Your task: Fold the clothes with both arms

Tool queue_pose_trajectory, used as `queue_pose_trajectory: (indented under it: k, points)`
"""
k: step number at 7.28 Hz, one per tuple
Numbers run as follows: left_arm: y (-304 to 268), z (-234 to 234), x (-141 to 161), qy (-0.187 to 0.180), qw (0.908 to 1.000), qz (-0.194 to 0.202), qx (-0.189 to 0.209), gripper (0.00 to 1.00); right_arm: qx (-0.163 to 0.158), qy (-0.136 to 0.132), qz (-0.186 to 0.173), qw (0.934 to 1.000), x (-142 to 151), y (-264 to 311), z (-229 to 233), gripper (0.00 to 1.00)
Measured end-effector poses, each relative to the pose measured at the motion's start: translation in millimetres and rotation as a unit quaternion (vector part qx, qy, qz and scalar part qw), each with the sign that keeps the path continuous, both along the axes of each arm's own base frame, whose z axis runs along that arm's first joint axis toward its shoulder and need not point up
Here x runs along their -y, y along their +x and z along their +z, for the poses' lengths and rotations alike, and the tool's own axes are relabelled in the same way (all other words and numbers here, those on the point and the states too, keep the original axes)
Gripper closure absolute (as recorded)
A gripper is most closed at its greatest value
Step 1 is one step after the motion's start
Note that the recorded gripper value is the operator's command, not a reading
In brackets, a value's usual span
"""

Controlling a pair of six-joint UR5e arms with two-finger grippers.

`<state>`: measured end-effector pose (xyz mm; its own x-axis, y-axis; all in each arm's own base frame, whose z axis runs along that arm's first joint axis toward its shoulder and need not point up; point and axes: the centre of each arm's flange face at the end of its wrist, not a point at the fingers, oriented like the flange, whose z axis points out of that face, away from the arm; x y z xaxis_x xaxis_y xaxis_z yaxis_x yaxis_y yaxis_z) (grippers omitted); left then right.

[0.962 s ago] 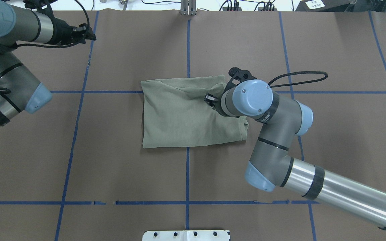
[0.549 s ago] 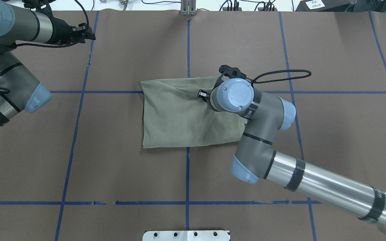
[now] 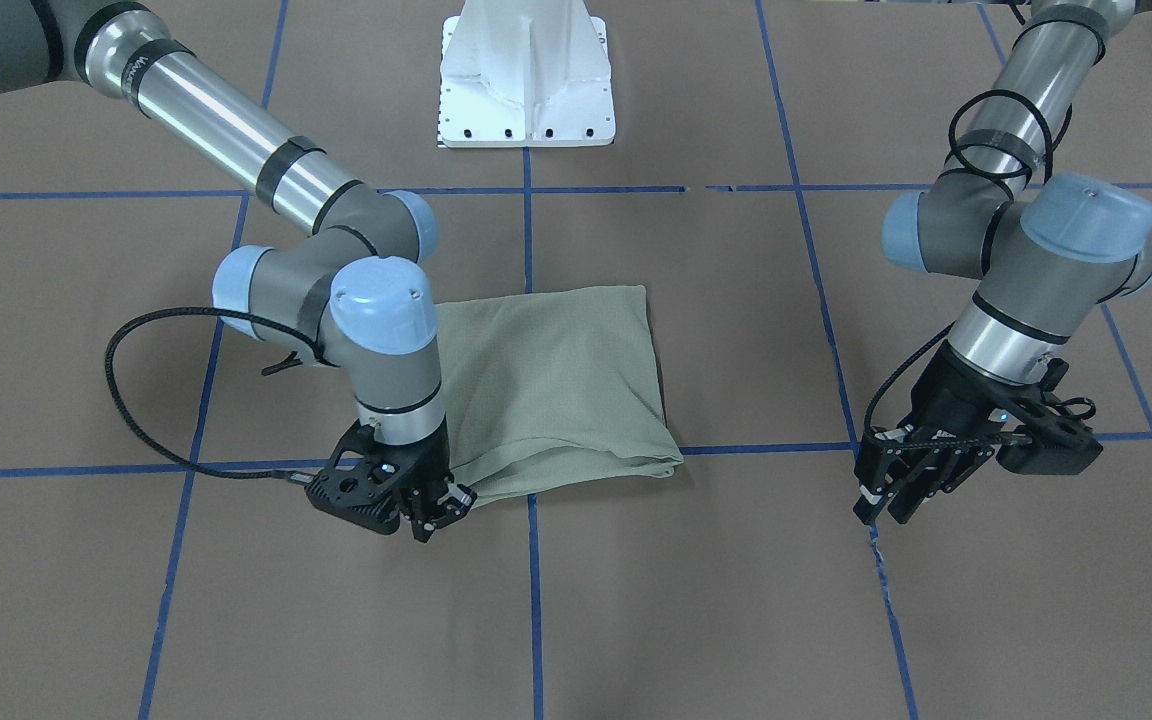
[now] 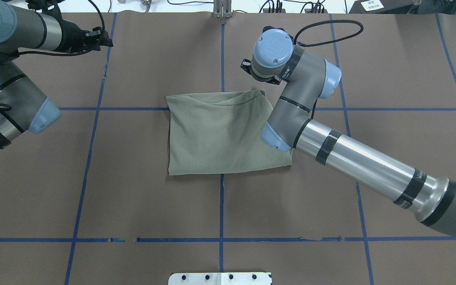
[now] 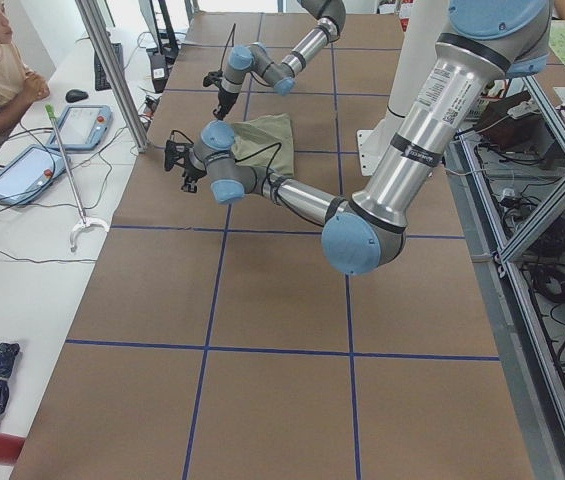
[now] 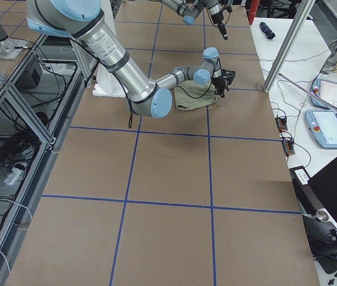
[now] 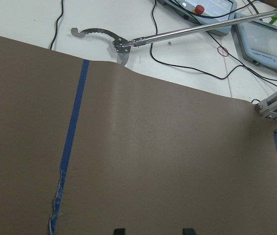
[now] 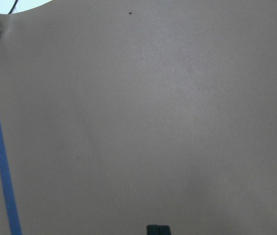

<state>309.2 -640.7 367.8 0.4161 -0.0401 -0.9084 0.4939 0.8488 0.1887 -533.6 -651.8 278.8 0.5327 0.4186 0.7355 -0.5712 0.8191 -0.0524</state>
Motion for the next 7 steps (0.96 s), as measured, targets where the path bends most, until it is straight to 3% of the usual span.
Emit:
queue_pose_trajectory:
  k: [2,4,7]
  points:
    - [-9.3,7.9,-0.5,0.008,0.9998,0.014,0.009,0.51,0.009,-0.007,-0.018,0.9998,40.8,69.7,21.6,1.0]
    - [-62.4,35.2,7.1,0.039,0.9972,0.048,0.043,0.51,0.005,0.0,-0.067,0.9977,56.0,176.1,85.7,1.0]
    - [-171.1,94.5,11.2,0.073,0.9859,0.111,0.102,0.52,0.008,0.036,-0.144,0.9889,37.8,376.5,195.8,1.0]
